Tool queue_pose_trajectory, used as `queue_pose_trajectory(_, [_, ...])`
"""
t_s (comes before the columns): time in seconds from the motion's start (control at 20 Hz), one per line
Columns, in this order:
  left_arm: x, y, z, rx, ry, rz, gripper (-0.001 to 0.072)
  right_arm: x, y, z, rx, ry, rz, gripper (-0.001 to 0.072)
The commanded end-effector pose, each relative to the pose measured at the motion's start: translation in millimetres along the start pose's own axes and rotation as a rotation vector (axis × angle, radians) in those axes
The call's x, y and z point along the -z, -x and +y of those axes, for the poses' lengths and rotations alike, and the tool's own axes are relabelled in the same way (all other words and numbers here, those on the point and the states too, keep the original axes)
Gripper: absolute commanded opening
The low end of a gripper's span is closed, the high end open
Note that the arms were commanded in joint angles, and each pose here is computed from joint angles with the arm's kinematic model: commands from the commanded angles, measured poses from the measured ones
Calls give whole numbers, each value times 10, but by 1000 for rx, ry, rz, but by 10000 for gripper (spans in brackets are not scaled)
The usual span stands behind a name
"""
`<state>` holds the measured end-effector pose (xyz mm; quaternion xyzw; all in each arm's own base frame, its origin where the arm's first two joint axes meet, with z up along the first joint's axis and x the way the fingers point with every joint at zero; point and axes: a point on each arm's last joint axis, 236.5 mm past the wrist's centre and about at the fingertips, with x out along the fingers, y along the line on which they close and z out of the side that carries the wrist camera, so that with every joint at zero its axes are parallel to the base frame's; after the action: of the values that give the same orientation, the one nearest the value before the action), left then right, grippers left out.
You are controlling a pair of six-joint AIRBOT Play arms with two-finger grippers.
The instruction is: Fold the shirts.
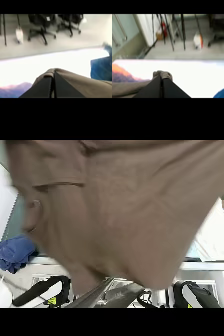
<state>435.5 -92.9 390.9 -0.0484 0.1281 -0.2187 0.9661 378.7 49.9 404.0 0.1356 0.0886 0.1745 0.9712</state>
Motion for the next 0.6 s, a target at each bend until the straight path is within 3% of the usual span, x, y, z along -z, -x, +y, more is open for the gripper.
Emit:
queue_pose_trajectory(0.0, [1313,-1248,346,-2,83,262,19,1342,-876,-716,92,-168,180,18])
queue_pose_trajectory(0.3, [3160,-2292,1144,-70,216,530,20,3160,-1853,-1669,296,-296,372,18])
queue_pose_trajectory(0.55, [3444,-2581,1173,-31,253,598,20,3478,-2060,-1800,304,-321,432,21])
